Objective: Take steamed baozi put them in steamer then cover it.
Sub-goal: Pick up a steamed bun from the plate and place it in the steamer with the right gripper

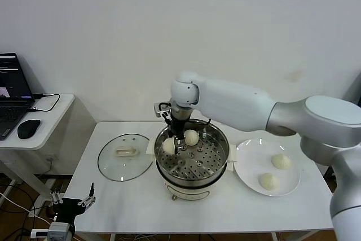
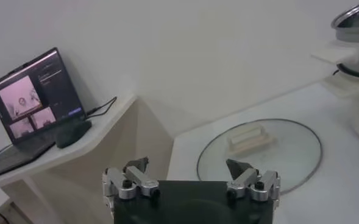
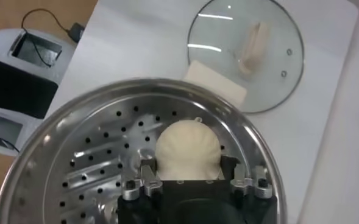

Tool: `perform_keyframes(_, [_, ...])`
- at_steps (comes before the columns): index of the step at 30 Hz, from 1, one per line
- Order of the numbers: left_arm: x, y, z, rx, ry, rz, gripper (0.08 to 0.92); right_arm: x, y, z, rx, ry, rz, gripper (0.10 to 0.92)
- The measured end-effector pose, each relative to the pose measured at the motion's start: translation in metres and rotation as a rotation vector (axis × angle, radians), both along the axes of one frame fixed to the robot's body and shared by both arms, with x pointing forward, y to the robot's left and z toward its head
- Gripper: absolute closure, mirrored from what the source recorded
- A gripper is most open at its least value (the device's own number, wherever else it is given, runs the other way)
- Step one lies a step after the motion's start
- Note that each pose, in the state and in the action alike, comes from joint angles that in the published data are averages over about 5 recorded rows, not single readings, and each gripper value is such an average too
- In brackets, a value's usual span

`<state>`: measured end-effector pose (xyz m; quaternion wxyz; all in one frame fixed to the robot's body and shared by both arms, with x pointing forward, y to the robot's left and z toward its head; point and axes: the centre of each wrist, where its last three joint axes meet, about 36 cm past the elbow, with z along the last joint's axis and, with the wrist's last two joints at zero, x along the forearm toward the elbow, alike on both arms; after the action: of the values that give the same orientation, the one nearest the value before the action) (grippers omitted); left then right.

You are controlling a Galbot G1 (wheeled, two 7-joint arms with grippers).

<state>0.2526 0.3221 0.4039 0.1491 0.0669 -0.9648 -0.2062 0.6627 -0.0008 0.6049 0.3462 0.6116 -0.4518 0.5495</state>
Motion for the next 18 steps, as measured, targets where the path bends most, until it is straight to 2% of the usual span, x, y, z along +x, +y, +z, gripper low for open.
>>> perform_keyframes(11, [0.0, -0.003, -0.003, -0.009, 0.004, 0.001, 0.177, -0.002, 0.003, -0.017, -0.001, 0.007, -0.013, 0.366])
perform_keyframes(18, [0.0, -0.003, -0.003, -0.009, 0.007, 0.002, 0.177, -0.003, -0.003, -0.01, 0.024, 0.006, -0.024, 0.218])
